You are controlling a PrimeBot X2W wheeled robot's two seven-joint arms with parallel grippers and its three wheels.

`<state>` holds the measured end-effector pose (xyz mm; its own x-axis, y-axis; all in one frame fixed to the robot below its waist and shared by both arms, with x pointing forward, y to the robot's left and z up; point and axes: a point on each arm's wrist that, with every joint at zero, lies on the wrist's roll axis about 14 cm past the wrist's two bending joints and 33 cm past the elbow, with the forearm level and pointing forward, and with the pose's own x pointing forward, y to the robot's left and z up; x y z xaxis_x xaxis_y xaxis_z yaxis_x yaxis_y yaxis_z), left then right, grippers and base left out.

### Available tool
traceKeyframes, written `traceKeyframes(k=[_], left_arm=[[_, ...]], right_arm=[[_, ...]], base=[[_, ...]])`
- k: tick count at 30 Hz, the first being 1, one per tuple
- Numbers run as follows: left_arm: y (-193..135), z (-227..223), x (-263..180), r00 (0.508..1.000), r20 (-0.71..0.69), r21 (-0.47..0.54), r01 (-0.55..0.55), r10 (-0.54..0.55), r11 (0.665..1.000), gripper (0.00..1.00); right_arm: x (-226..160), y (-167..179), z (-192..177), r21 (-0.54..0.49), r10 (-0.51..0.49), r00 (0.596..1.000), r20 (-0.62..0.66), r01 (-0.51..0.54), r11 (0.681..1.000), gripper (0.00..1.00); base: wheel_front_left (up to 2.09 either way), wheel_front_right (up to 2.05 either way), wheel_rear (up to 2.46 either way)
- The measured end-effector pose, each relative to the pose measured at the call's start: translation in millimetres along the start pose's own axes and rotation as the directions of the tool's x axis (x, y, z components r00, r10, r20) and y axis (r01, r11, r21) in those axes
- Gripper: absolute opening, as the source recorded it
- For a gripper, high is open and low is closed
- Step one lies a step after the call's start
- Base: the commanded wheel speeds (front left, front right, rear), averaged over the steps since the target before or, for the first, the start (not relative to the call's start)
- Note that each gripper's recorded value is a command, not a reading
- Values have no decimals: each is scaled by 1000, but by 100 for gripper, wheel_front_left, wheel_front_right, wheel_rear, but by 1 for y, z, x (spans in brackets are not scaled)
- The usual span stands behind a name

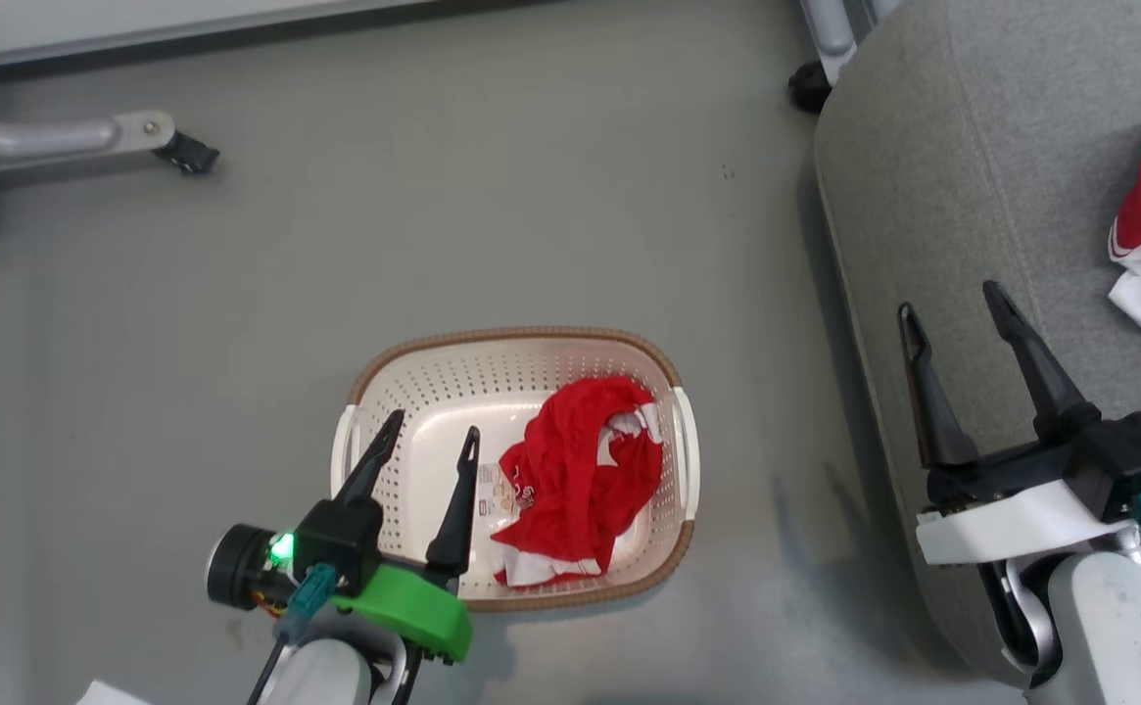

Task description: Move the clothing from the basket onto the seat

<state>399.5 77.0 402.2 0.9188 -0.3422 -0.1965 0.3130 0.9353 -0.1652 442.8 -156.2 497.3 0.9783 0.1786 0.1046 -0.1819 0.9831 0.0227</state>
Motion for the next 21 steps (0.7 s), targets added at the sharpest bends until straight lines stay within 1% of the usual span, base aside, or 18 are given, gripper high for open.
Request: traceKeyframes(k=[3,6,7,9,13,18,19,21], left_arm=[[-7,-35,21,993,-106,-8,60,-60,998,100],[-15,-69,38,969,-212,-8,124,-123,992,100],[-17,-87,45,950,-275,-9,148,-144,989,100],[-21,-107,56,920,-347,-1,193,-181,981,100],[-32,-150,71,838,-489,-33,262,-245,964,100],[-47,-199,81,711,-627,-49,374,-320,926,100],[-48,-209,81,681,-655,-54,389,-327,920,100],[-49,-226,82,639,-691,-63,412,-338,909,100]], right_arm=[[12,-6,-15,-7,-4,1000,-24,3,1000,100],[20,-10,-32,-8,-9,999,-49,9,1000,100],[23,-12,-39,-9,-10,998,-60,10,1000,100],[28,-12,-49,-15,-5,997,-76,3,1000,100],[36,-10,-76,-30,18,992,-122,-22,999,100],[43,-14,-106,-36,19,986,-168,-25,999,100],[44,-14,-113,-36,20,984,-177,-26,999,100],[46,-15,-124,-35,22,981,-195,-29,999,100]], base=[[0,0,0],[0,0,0],[0,0,0],[0,0,0],[0,0,0],[0,0,0],[0,0,0],[0,0,0]])
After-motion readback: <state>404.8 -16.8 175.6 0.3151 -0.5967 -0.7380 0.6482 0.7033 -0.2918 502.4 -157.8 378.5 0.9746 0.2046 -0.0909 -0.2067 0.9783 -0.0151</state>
